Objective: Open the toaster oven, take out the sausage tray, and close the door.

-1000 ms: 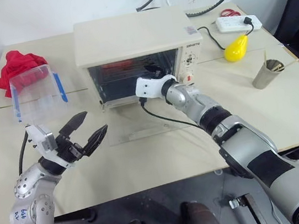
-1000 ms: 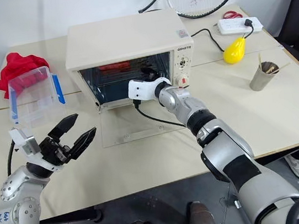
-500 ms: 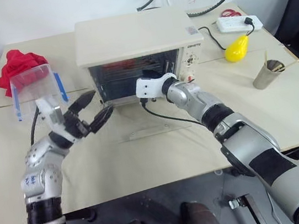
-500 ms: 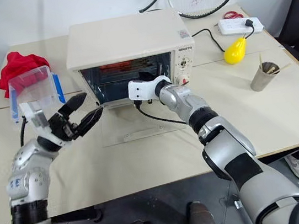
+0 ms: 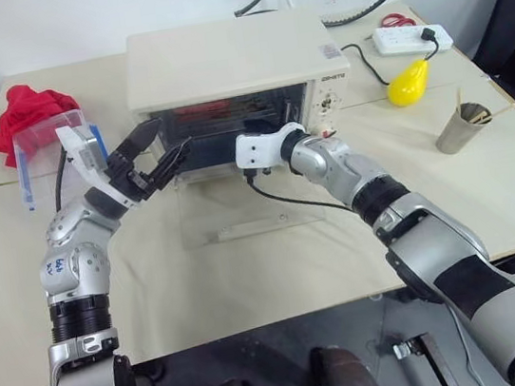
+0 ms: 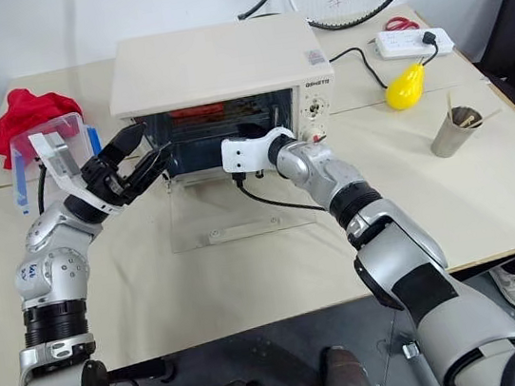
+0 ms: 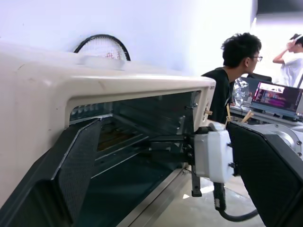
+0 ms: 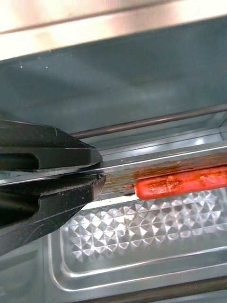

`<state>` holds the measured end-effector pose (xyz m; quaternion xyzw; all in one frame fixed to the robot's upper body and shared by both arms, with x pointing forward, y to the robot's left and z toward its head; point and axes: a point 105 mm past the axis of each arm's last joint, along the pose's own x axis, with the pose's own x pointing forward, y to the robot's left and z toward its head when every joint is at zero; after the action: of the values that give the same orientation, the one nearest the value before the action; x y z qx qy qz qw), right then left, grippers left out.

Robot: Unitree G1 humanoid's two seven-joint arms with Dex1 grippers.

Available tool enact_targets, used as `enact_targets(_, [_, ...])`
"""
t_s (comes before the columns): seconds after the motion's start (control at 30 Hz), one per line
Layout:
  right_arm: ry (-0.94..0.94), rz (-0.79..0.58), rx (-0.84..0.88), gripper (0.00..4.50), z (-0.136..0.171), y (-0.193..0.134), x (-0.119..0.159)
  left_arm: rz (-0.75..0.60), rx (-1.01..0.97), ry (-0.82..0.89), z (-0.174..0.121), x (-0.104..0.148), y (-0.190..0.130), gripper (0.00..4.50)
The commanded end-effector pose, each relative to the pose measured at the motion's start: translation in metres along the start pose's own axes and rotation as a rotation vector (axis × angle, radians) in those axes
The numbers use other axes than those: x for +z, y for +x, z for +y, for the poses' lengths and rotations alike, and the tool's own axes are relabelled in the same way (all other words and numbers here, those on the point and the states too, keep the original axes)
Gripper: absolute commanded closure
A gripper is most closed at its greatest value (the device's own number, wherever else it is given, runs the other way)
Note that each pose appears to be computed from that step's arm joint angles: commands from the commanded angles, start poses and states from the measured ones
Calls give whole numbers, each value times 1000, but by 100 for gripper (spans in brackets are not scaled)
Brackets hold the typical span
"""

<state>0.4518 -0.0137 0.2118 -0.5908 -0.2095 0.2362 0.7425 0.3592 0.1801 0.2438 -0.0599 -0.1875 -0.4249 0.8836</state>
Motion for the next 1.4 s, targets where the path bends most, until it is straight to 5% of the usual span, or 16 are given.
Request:
enact_targets(0.03, [-7, -120, -113, 448, -37, -1, 30, -10, 23, 10, 8, 9, -3, 0])
enact_targets(0.63, [33, -172, -3, 448, 2, -52, 51, 2, 0, -28, 8, 3, 2, 0])
enact_targets(1.4, [-25, -166, 1, 448, 11, -106, 46, 0, 28, -51, 13, -2, -1, 0])
